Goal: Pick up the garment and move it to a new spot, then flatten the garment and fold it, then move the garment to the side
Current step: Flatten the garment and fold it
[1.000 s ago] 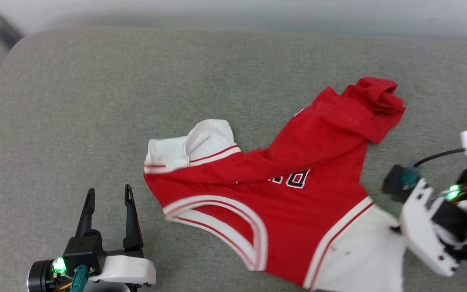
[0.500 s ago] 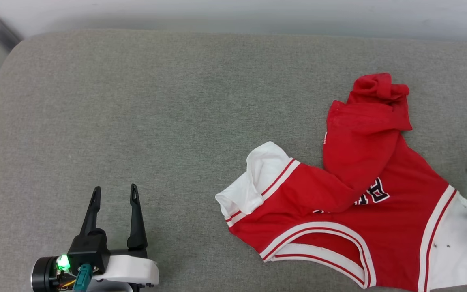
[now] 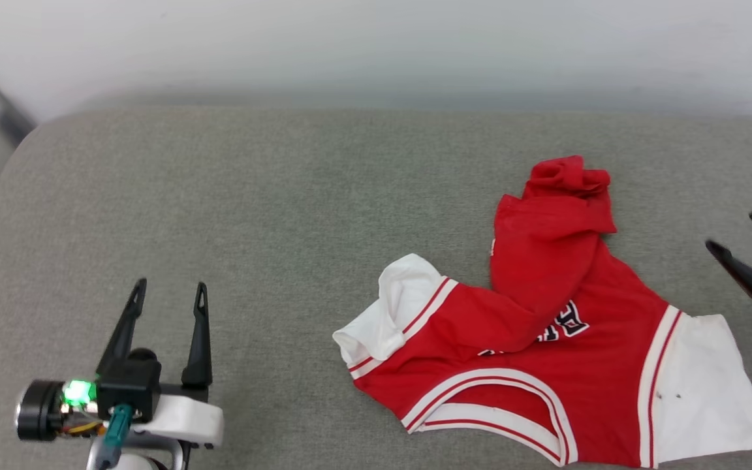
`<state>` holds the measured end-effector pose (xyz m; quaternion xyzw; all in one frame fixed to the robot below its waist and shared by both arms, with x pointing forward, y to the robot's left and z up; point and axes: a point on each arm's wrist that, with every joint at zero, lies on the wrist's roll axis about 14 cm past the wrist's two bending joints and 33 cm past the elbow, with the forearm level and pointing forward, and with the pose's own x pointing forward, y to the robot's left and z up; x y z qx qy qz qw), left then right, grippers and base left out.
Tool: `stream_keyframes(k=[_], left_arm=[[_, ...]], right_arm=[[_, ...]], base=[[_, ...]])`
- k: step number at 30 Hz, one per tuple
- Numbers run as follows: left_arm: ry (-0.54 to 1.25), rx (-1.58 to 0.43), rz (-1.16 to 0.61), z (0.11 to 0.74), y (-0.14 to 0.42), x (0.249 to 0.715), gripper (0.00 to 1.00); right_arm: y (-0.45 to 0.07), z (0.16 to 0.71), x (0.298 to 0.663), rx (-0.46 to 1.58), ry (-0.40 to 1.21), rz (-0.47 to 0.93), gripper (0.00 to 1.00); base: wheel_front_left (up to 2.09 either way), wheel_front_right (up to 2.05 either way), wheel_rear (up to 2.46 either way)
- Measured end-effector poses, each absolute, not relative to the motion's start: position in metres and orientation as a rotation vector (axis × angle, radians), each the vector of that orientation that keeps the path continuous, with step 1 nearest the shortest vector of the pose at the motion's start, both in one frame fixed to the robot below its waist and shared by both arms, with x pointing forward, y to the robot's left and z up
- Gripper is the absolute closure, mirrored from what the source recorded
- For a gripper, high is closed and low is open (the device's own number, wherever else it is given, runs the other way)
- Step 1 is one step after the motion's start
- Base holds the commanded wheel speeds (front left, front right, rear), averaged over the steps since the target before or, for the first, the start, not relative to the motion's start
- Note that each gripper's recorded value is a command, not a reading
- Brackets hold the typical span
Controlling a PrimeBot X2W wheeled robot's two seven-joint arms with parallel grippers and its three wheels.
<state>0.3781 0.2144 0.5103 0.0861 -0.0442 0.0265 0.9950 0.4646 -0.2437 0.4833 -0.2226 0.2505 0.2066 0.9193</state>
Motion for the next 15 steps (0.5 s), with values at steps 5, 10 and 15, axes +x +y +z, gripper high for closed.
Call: stream_keyframes(k=[5,10,15], left_arm=[[-0.127,0.252,-0.096,0.534,0.196,0.401,0.00],[-0.090,0.320,-0.223,0.554,0.177,0.430,0.00],[0.012,0.376,-0.356,0.556,0.147,0.445,0.00]], right_arm=[[-0.239,0.534,0.467,-0.386,0.221,0.386,0.00],[-0.231,0.559,0.454,-0.272,0.005,0.326,0.00],[-0.221,0.551,0.426,-0.161,-0.084,0.250,0.00]], base=[[0.00,0.00,0.00],[0.00,0.00,0.00],[0.00,0.00,0.00]])
